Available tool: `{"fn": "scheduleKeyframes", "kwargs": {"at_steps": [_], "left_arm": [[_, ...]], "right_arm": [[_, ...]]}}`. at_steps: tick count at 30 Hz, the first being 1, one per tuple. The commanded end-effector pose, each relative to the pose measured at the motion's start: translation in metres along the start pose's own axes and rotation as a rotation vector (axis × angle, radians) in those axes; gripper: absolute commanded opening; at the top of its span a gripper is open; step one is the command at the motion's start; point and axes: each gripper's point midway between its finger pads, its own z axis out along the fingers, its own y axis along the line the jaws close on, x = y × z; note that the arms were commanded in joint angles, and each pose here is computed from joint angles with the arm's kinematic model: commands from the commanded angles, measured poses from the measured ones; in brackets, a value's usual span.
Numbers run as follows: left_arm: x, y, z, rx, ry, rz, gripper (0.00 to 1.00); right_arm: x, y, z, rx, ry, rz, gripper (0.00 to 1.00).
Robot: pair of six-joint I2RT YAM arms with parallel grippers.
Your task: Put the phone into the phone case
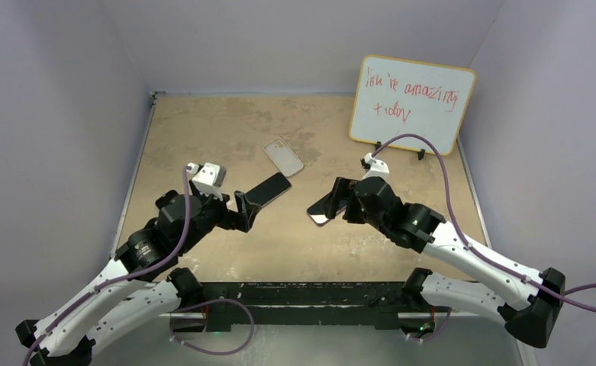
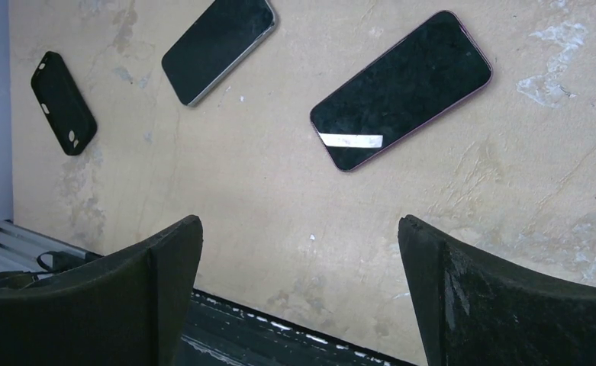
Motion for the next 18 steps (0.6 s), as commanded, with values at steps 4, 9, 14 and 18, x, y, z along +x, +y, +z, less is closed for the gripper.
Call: {"fn": "scheduleKeyframes", "kwargs": {"at_steps": [4, 9, 14, 18], "left_arm": [[-0.021, 0.002, -0.014, -0.010, -0.058, 0.001, 0.99], [-0.019, 0.010, -0.017, -0.044, -0.062, 0.008, 0.99], [-0.022, 0.015, -0.022, -0.063, -0.085, 0.000, 0.99], [-0.023, 0.019, -0.025, -0.077, -0.094, -0.010, 0.99]], "right_arm": [[-0.014, -0.006, 0.002, 0.076, -0.063, 0.088, 0.99], [-0.014, -0.020, 0.011, 0.189, -0.076, 0.164, 0.99], [-0.009, -0.035, 0.018, 0.354, -0.076, 0.303, 0.98], [-0.001, -0.043, 0.035, 0.449, -0.080, 0.385, 0.95]]}}
